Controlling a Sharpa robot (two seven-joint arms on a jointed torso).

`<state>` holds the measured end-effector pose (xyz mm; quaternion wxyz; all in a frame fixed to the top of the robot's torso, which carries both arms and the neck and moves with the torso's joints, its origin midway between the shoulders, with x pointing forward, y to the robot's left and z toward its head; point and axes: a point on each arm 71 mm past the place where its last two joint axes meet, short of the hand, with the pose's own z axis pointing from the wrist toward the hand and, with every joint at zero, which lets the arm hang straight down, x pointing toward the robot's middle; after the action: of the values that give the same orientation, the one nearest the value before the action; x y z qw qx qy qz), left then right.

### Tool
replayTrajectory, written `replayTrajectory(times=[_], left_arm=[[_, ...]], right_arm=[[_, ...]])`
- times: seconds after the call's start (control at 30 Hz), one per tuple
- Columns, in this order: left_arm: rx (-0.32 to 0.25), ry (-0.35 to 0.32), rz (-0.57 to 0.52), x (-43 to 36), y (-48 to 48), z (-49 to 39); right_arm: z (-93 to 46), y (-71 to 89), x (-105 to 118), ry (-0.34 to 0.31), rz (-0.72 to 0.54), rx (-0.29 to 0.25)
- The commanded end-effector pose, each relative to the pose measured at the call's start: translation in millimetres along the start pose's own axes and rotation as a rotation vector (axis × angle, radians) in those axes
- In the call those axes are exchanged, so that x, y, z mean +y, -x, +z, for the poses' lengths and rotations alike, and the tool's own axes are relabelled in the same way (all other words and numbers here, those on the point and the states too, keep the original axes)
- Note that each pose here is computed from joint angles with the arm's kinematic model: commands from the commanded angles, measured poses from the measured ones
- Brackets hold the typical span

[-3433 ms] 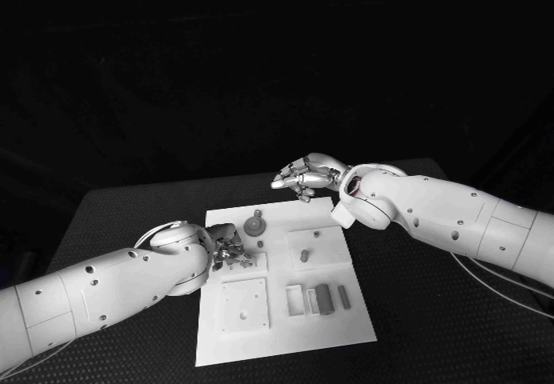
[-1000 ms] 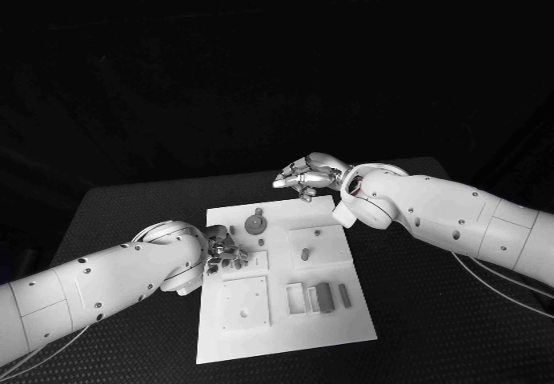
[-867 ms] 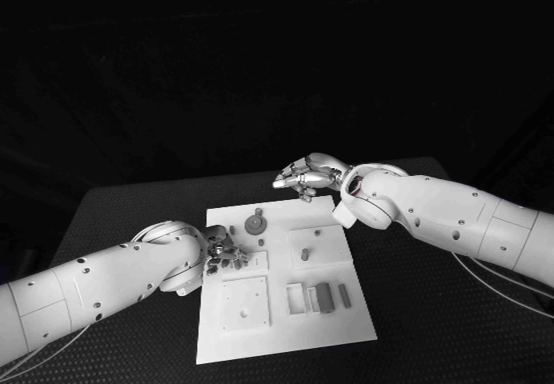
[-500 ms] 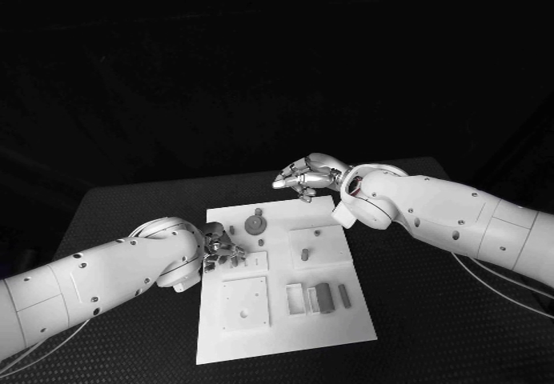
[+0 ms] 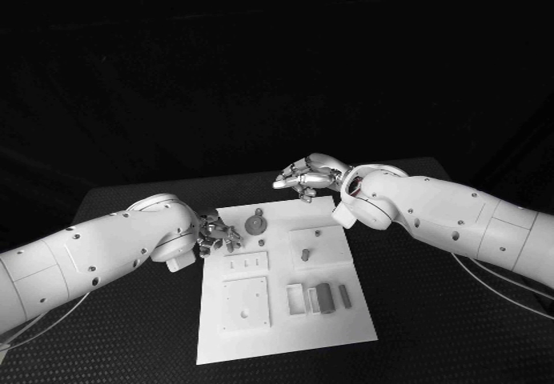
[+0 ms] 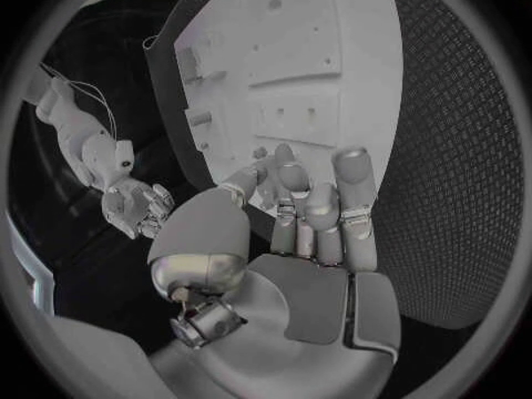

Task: Assemble the parts on the task board

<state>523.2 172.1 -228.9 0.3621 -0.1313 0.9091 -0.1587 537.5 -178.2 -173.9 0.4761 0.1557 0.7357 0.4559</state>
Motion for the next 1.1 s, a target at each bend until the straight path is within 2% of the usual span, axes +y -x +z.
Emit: replayTrajectory(times=[0.03, 0.17, 0.27, 0.5, 0.6, 0.77, 0.87, 1.1], left_arm=[[0.196, 0.015, -0.010, -5.1, -3.9, -1.5], [0.251, 0.019, 0.005, -12.1, 6.3, 0.4], [0.276, 0.026, 0.003, -15.5, 8.9, 2.2], [0.268, 0.027, 0.013, -22.0, 6.5, 5.6], [0.245, 0.034, 0.026, -24.0, 6.8, 8.0], [0.250, 0.044, 0.041, -26.5, 2.2, 12.3], [0.228, 0.046, 0.069, -28.6, -1.8, 15.4], [0.169, 0.051, 0.124, -30.4, -0.4, 17.0]], right_arm=[[0.5, -1.7, 0.7, 0.006, -0.003, 0.013], [1.0, -2.1, 1.0, 0.006, -0.002, 0.014], [1.0, -2.1, 0.9, 0.005, -0.002, 0.014], [1.2, -2.1, 0.9, 0.004, -0.002, 0.013], [1.6, -2.6, 1.3, 0.005, -0.001, 0.014], [2.0, -3.2, 1.7, 0.006, -0.001, 0.015], [2.6, -3.8, 2.3, 0.007, -0.001, 0.016], [3.0, -4.2, 2.5, 0.008, 0.000, 0.017]])
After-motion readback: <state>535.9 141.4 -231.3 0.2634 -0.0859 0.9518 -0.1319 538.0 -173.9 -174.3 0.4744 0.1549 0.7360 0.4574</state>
